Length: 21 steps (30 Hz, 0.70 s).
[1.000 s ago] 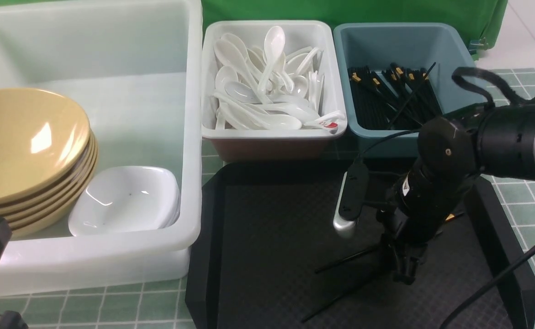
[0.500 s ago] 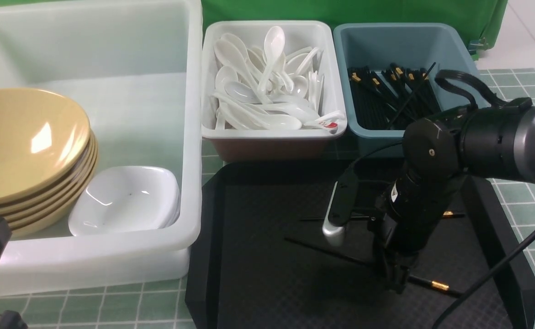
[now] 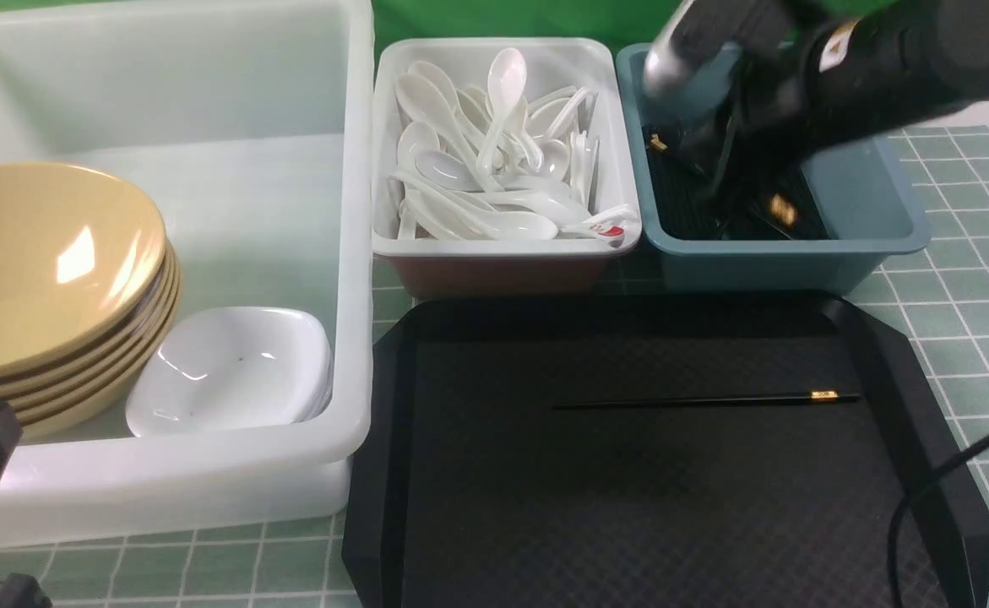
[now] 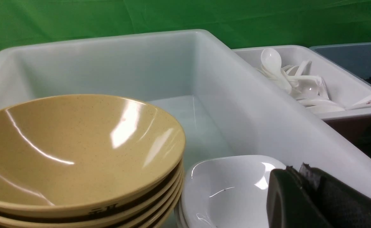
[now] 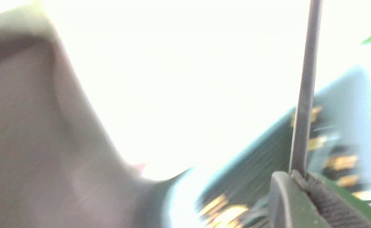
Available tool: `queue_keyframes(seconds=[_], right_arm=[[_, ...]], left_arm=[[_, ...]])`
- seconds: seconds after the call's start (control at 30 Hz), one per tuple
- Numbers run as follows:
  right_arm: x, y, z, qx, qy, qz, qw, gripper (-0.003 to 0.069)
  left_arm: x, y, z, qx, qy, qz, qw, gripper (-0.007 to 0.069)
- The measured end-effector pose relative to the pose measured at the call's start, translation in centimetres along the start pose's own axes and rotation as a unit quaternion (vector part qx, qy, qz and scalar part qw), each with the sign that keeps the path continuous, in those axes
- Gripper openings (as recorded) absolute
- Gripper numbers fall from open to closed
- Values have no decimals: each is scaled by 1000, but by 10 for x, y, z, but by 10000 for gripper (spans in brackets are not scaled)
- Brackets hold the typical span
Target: On blue table put chopsticks spoon bowls plates into blue grey white boxes.
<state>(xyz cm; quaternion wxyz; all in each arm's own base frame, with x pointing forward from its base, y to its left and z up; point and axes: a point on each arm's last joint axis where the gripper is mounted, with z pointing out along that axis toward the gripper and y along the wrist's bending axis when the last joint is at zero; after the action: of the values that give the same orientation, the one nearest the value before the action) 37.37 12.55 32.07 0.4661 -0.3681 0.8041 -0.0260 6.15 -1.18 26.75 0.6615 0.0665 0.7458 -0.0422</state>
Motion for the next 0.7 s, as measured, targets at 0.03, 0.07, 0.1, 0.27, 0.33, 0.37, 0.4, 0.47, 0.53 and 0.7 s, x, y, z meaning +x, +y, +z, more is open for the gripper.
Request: queue_keyframes(seconds=[0.03,0.07,0.1,0.27,0.33,0.37,0.4,0.47,0.53,0.7], right_arm=[[1,-2,2,5,-3,7,1000,76],[9,-17,16,38,-19,37,998,91],[16,-24,25,51,-21,57,997,111],[50,-29,55,38,38,117,992,295],[55,-18,52,-2,90,107,990,351],[56,-10,48,-30,119,88,989,364],[57,-9,47,-35,125,85,988,366],[58,19,36,-125,198,7,972,369],[63,43,30,-199,246,-55,947,355],[84,69,41,-257,280,-106,919,318]], left_arm=[[0,0,0,0,0,0,1000,4],[0,0,0,0,0,0,1000,4],[0,0,0,0,0,0,1000,4],[0,0,0,0,0,0,1000,4],[0,0,0,0,0,0,1000,4],[0,0,0,0,0,0,1000,4],[0,0,0,0,0,0,1000,4],[0,0,0,0,0,0,1000,4],[0,0,0,0,0,0,1000,4],[0,0,0,0,0,0,1000,4]])
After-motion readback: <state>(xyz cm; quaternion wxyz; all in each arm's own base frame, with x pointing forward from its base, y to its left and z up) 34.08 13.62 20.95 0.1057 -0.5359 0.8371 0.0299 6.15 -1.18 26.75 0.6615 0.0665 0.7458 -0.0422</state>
